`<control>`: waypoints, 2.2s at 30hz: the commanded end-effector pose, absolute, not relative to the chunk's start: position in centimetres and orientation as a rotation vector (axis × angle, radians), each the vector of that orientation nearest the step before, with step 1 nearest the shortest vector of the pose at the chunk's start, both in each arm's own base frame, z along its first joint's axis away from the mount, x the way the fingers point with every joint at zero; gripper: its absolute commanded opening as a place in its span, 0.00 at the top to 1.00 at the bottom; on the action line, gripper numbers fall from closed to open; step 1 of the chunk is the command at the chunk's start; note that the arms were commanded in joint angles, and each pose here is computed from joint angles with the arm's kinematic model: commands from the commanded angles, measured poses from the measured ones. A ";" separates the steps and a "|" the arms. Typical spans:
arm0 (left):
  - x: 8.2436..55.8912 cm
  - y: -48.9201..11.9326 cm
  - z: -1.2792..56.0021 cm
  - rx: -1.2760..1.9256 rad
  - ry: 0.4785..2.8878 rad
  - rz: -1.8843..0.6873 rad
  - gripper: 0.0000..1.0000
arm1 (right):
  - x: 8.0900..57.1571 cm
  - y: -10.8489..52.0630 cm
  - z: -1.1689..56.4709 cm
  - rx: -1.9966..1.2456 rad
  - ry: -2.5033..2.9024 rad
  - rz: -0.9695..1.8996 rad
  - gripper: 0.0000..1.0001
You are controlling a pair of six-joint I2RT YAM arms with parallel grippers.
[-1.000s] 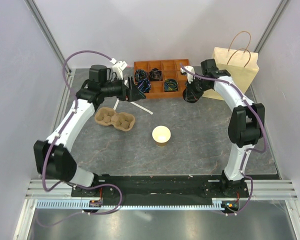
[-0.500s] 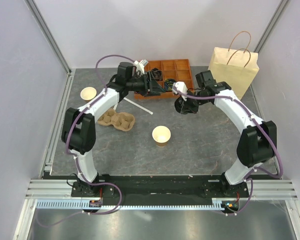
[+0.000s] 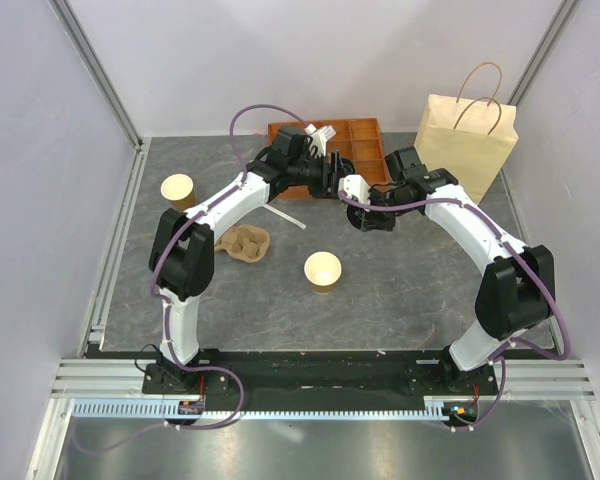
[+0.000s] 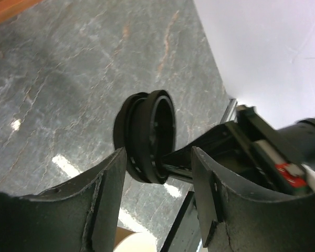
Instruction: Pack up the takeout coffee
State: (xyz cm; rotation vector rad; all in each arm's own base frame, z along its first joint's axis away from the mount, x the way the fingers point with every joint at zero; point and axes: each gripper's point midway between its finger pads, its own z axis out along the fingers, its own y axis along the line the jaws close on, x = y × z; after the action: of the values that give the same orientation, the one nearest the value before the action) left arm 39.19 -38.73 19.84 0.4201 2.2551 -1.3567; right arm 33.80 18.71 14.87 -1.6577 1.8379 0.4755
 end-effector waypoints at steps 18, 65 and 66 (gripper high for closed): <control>39.4 -39.9 19.2 0.471 2.240 -1.282 0.45 | 34.5 19.0 15.2 -1.684 1.782 0.406 1.00; 37.0 -41.1 19.7 0.462 2.257 -1.341 0.55 | 35.7 19.6 14.6 -1.645 1.817 0.364 1.00; 36.8 -41.3 19.7 0.469 2.259 -1.353 0.58 | 35.9 19.6 14.6 -1.643 1.816 0.359 1.00</control>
State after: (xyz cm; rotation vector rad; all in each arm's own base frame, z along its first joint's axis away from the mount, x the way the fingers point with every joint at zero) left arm 37.88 -40.05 17.50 0.4249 2.3133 -1.2774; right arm 34.69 18.69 14.15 -1.6547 1.8643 0.3718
